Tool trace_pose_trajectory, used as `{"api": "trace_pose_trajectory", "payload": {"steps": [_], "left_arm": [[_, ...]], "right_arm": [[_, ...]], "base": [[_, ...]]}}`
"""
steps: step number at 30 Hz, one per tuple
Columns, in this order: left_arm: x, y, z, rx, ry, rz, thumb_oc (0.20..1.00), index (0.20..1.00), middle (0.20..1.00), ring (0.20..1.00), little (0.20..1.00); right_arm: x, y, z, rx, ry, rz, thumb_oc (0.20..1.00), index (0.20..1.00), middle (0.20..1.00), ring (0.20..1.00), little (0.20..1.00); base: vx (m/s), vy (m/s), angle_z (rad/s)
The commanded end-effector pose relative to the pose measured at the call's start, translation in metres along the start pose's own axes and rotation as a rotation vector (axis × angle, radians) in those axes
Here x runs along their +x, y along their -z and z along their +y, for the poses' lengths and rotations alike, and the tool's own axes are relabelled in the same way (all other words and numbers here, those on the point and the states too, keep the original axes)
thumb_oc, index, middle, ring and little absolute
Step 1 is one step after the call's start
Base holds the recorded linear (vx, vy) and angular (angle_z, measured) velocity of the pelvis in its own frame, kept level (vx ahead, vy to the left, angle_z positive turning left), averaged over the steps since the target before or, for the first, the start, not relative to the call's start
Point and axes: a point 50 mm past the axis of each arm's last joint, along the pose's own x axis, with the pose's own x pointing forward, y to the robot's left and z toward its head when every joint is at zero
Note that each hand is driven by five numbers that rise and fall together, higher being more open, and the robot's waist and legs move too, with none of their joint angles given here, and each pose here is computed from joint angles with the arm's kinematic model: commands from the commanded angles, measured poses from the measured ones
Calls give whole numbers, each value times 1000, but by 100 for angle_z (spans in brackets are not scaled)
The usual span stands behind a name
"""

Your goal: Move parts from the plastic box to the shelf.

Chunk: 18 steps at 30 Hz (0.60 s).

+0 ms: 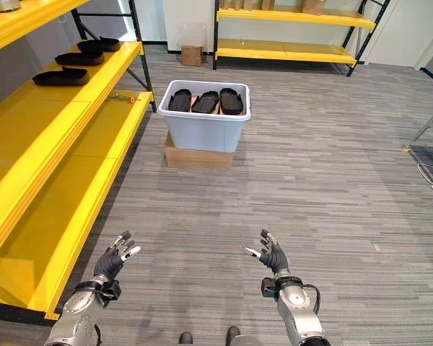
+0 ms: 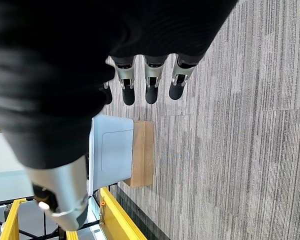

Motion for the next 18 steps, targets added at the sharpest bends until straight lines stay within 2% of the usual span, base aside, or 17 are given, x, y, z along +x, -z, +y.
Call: {"api": "trace_pose_trajectory", "payload": {"steps": [1, 9, 14, 18], "left_arm": [[8, -20, -1, 84, 28, -62, 1000, 1000, 1000, 1000, 1000], [8, -18, 1, 127, 0, -77, 1000, 1000, 1000, 1000, 1000], [4, -11, -4, 142, 5, -98, 1000, 1000, 1000, 1000, 1000], [6, -6, -10, 163, 6, -86, 1000, 1000, 1000, 1000, 1000]], "right_arm": [[8, -33, 5, 33, -13, -159, 1000, 1000, 1000, 1000, 1000], [6, -32, -4, 45, 15, -179, 1000, 1000, 1000, 1000, 1000], [3, -31, -11, 34, 50, -189, 1000, 1000, 1000, 1000, 1000], [4, -27, -15, 19, 112, -162, 1000, 1000, 1000, 1000, 1000]], "base": [[-14, 38, -7], [144, -66, 12], [306, -100, 16], [454, -153, 72]]}}
